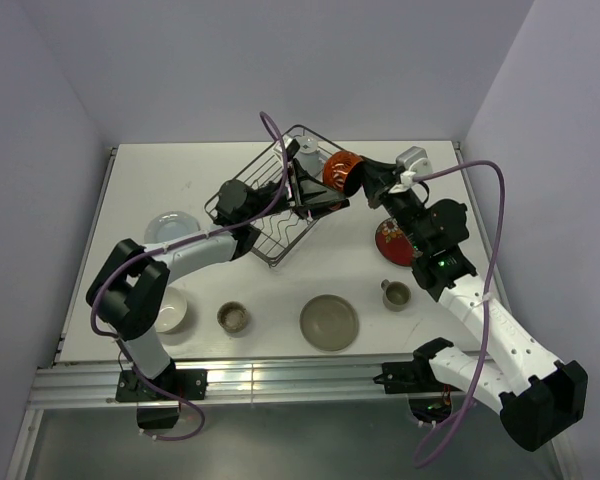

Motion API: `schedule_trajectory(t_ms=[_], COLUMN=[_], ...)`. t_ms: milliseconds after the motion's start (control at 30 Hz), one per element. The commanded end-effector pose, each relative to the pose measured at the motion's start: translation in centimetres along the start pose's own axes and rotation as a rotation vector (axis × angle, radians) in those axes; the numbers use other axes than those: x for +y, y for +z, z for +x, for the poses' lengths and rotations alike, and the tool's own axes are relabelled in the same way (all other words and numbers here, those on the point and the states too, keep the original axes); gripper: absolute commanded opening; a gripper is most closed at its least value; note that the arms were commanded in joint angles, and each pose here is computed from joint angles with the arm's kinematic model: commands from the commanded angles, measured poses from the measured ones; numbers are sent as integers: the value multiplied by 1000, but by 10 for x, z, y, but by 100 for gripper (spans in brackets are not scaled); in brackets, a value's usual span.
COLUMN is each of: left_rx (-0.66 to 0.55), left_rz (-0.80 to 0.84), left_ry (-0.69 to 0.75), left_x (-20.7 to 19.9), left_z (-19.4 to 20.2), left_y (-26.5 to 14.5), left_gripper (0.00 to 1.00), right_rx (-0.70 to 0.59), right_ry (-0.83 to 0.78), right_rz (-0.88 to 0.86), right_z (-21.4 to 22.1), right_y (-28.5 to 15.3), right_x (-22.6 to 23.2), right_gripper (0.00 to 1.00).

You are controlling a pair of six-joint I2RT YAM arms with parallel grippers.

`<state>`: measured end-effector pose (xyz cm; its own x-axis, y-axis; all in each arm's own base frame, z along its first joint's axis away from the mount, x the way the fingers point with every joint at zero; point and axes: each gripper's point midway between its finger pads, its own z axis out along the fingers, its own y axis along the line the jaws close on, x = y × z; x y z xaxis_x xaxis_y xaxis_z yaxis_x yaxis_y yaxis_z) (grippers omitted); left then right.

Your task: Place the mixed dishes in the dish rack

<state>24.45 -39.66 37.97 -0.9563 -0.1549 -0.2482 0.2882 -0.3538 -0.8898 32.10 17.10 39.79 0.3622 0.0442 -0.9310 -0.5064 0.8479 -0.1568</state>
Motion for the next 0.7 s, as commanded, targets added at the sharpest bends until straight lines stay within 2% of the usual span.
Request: schedule_trajectory(t_ms=[0, 167, 200, 367, 500, 600, 667], left_rx=[11, 5, 2, -8, -13, -20, -25], left_rz=[107, 110, 108, 108, 89, 50, 36], left_ry=[83, 77, 79, 89, 111, 135, 155], left_x=[-37, -35, -35, -36, -35, -31, -31], left_z=[0, -2, -3, -7, -12, -16, -17], left_y=[7, 6, 5, 1, -2, -4, -6], left_gripper=[42, 27, 21, 1, 0, 0, 0], right_rx=[-153, -154, -153, -147, -134, -133, -133], right_ry=[-19, -25, -25, -24, -26, -28, -35], right_rz=[13, 17, 17, 17, 8, 8, 14], right_z=[-42, -42, -41, -38, -34, -33, -33], right_y=[0, -1, -1, -2, -3, -4, -5], right_x=[-2, -2, -2, -1, 1, 1, -1], right_gripper=[0, 0, 0, 1, 11, 25, 39])
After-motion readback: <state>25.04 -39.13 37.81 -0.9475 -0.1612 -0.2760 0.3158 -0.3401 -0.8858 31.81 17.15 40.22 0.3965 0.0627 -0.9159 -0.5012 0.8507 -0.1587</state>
